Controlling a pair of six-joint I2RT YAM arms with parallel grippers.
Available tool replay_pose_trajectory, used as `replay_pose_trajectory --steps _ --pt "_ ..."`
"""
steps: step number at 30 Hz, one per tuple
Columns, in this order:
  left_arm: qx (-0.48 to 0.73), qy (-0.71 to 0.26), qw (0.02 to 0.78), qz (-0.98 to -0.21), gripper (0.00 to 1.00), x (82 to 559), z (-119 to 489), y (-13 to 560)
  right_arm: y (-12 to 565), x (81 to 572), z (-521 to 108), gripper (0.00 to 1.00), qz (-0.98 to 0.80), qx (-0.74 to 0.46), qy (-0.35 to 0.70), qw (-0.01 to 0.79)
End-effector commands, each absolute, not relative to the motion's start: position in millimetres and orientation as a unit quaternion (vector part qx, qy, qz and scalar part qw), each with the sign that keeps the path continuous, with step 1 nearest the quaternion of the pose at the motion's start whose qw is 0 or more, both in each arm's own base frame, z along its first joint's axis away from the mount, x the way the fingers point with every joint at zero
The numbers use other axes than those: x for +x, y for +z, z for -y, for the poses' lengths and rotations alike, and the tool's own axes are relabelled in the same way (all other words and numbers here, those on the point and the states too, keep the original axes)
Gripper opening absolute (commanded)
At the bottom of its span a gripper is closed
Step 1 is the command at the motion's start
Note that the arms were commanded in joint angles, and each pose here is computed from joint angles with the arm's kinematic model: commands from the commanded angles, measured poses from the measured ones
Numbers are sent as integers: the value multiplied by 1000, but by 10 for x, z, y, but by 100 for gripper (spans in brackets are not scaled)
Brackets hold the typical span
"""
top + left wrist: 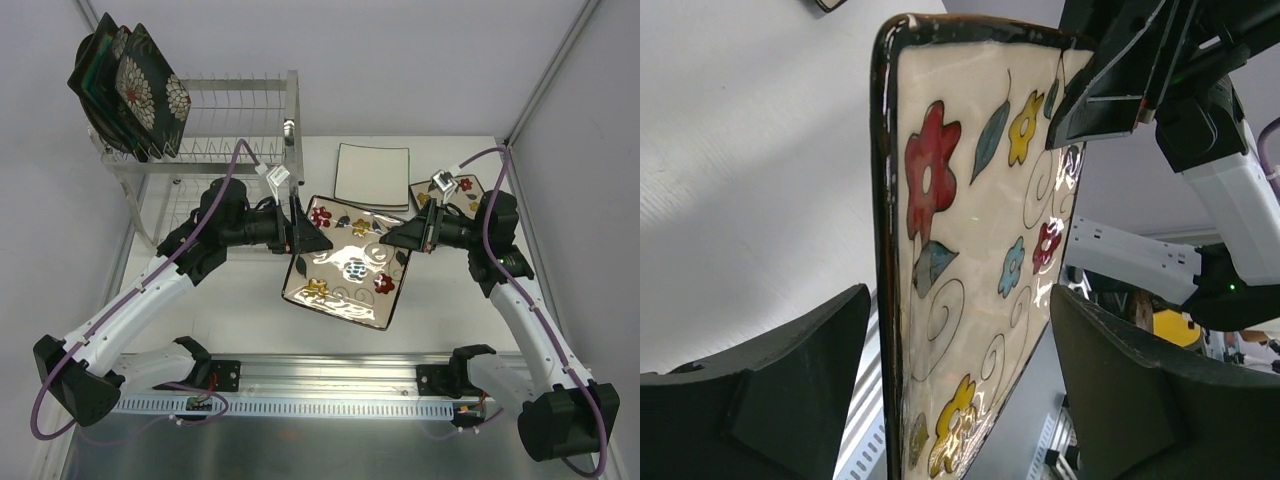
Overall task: Load the plates into the dish rack
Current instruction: Pass the plate from the right arm to the left
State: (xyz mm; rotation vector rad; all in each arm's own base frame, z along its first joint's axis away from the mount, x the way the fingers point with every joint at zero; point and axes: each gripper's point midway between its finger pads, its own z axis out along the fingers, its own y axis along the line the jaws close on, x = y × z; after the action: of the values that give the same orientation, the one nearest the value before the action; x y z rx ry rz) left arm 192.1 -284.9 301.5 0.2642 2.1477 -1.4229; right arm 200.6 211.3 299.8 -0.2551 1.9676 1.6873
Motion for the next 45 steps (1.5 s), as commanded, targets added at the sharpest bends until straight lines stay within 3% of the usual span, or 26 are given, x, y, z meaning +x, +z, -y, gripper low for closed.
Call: replay_pose_trajectory --steps 1,16,30,33,35,37,45 --pt "120 -555 280 -774 73 1881 2867 3214 3515 1816 -2137 1 -680 -172 645 303" --pt "134 -585 261 -756 53 1827 2952 3207 3638 1804 -2184 1 -667 -190 650 311" --pt "148 -616 254 -731 26 1735 2982 3279 3715 1816 -2191 1 -658 -194 653 321" --pt "148 -619 255 -728 15 1731 2982 3292 3692 1834 -2192 1 -659 -192 650 324" --pt "151 -622 259 -724 0 1721 2977 3316 3635 1857 -2195 1 -666 -184 648 321" --pt "153 -623 263 -720 0 1705 2970 3340 3548 1892 -2191 1 -676 -177 639 320" --pt "161 -629 288 -704 0 1664 2924 3492 3241 1961 -2164 30 -712 -172 607 310"
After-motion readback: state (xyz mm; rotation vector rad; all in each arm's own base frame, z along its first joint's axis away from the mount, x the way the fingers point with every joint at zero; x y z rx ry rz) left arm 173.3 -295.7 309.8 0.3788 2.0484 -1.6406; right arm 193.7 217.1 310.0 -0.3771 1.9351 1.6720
